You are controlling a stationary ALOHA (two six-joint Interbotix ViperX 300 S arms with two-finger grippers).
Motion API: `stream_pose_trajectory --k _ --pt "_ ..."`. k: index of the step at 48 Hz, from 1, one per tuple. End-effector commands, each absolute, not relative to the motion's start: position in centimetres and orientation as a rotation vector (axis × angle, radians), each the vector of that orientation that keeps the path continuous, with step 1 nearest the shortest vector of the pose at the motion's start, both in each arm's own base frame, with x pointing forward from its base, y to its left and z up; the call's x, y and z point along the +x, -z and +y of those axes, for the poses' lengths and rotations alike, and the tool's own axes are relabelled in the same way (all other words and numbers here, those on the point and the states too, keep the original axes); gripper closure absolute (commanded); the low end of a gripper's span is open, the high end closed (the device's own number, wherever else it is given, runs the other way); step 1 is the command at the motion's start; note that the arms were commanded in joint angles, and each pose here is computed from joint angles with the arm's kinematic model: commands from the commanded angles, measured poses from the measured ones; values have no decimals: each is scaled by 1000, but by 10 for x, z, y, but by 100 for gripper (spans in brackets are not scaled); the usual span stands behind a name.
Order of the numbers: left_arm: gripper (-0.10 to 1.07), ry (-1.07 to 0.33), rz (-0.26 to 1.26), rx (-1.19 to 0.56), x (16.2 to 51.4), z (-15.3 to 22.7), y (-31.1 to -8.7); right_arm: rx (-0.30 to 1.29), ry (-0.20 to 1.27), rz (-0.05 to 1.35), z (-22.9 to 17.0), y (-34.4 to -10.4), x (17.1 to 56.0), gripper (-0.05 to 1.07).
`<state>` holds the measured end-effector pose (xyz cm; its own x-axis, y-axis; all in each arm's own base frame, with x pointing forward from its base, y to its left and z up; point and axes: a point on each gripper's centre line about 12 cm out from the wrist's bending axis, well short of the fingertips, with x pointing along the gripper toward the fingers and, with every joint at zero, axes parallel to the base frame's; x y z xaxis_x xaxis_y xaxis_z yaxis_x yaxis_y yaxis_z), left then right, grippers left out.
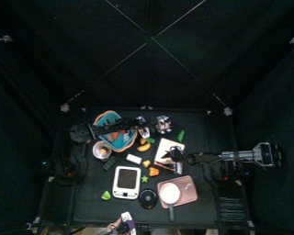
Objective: Grab eggplant
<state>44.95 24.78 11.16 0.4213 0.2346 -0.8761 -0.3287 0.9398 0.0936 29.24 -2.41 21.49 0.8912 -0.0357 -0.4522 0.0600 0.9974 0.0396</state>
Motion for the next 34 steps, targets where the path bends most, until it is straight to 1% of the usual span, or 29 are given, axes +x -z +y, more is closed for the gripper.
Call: stream_pose_trajectory --k 1,17,27,34 --pt "17 -368 1000 -71 456 251 -149 49 47 437 -24 -224 295 22" --pt "17 -372 975 -64 458 252 -160 51 47 439 -24 -224 295 22" --pt "17 -379 938 -53 457 251 -181 49 47 437 -24 -224 295 22" --pt "17 -375 921 -43 459 247 -190 50 47 437 -24 -224 295 22"
